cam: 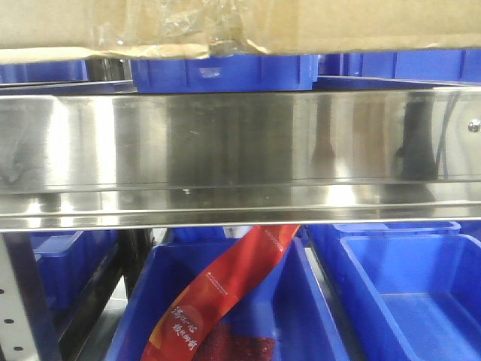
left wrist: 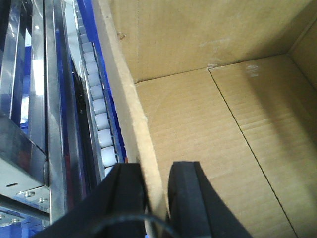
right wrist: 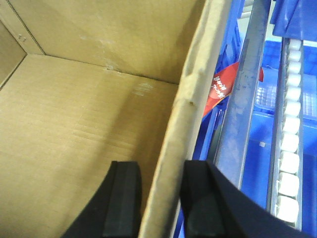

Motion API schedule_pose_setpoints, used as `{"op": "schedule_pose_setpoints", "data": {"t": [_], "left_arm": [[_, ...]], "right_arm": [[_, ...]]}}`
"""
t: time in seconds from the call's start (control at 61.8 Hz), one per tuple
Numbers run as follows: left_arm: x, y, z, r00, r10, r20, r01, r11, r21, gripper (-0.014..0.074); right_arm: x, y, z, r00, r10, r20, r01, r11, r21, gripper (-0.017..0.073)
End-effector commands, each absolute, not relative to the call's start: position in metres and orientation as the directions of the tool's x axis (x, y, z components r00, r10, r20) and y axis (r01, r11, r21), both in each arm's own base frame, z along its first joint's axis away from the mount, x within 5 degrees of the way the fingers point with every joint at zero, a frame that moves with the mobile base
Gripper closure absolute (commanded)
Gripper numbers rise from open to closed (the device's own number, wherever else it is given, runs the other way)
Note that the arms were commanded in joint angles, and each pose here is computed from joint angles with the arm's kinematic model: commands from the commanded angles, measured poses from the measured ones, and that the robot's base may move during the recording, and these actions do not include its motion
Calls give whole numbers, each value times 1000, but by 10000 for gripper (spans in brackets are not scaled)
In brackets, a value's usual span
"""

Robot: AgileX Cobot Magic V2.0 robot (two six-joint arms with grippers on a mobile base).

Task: Grab carton from right shelf to conveyor
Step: 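Lift the clamped carton off the shelf with both grippers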

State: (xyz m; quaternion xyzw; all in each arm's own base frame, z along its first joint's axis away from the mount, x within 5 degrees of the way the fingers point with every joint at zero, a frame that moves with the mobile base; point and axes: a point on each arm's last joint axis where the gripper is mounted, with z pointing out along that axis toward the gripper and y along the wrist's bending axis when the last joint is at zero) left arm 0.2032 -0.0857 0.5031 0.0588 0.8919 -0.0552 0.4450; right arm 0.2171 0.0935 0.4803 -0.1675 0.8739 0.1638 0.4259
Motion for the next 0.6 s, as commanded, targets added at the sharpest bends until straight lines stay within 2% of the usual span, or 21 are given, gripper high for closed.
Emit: {"op": "schedule_pose_setpoints", "data": {"t": [0.0, 0.582], "left_arm": [[197, -84, 510, -559, 63, -827, 175, 984, -43, 614], [198, -83, 510, -556, 66, -828, 170, 985, -36, 614]], "right_arm": [[215, 91, 489, -514, -152, -844, -440, 892, 108, 626], [215, 91, 489, -512, -151, -845, -440, 892, 107, 626]]}}
